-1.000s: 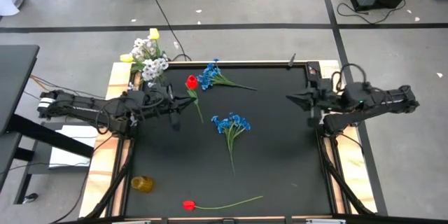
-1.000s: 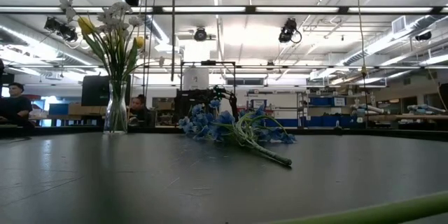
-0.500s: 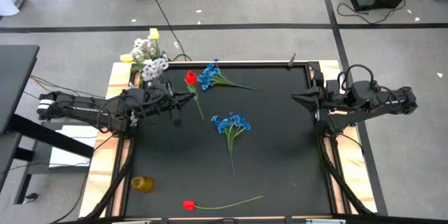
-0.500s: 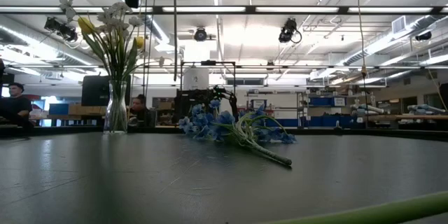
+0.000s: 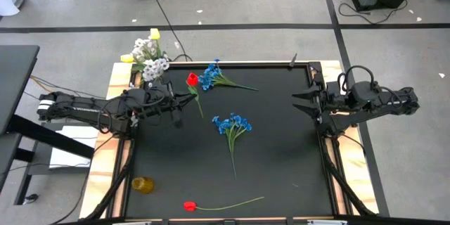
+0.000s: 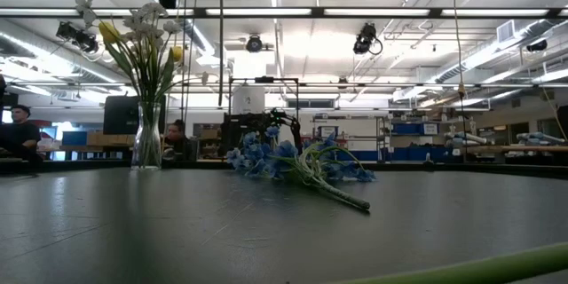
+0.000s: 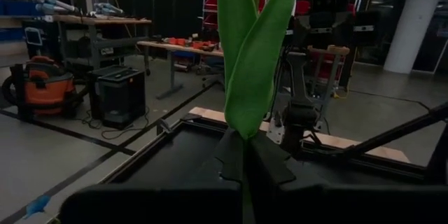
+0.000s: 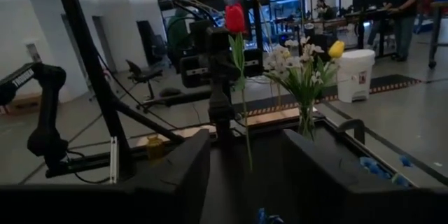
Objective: Sort flowers into vase by color
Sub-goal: Put the right red flower into the yellow vase
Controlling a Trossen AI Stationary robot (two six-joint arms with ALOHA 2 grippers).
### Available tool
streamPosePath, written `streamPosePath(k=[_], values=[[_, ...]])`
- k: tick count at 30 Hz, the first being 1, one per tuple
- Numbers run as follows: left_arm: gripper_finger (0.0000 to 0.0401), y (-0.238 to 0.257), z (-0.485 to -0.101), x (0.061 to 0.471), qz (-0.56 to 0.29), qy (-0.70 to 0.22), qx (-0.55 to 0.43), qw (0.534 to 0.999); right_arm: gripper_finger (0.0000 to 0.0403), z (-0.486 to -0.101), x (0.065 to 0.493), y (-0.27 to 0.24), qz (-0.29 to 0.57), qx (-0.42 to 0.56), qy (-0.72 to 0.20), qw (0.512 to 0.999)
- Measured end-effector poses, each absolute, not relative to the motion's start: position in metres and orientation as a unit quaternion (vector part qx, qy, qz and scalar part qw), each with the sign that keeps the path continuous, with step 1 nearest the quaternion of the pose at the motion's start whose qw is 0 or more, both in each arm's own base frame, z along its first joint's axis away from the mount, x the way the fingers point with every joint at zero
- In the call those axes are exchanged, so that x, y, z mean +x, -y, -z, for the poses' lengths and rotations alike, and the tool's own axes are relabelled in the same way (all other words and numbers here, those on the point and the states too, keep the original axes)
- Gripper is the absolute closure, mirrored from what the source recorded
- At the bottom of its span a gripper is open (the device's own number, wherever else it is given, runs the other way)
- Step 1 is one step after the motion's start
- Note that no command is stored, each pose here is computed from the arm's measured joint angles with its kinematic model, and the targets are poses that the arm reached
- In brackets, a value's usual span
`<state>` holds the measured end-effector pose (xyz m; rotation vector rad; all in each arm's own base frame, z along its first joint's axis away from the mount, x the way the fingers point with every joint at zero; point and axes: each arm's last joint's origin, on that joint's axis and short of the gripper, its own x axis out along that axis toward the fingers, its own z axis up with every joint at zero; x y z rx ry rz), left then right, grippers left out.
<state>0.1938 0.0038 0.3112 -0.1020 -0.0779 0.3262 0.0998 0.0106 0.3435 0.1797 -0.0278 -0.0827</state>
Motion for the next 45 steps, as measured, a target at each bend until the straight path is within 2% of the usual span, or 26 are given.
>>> streamPosePath(k=[10,15,23,33,39,45], values=[[0.0394,0.018,-0.314,0.187,-0.112,0.037,-0.046,0.992,0.0211,-0.344,0.100,-0.011,0.041,0.108,0.015,0.993],[0.0394,0.023,-0.315,0.165,-0.121,0.011,-0.031,0.992,0.0210,-0.344,0.100,-0.011,0.041,0.108,0.016,0.993],[0.0394,0.029,-0.313,0.124,-0.061,-0.030,-0.020,0.998,0.0210,-0.344,0.100,-0.011,0.041,0.108,0.018,0.993],[0.0394,0.036,-0.313,0.077,0.168,-0.033,-0.038,0.985,0.0210,-0.344,0.100,-0.011,0.041,0.108,0.018,0.993],[0.0394,0.040,-0.312,0.057,0.344,-0.030,-0.040,0.938,0.0210,-0.344,0.100,-0.011,0.041,0.108,0.018,0.993],[0.0394,0.044,-0.313,0.047,0.444,-0.022,-0.037,0.895,0.0211,-0.344,0.100,-0.011,0.041,0.108,0.018,0.993]])
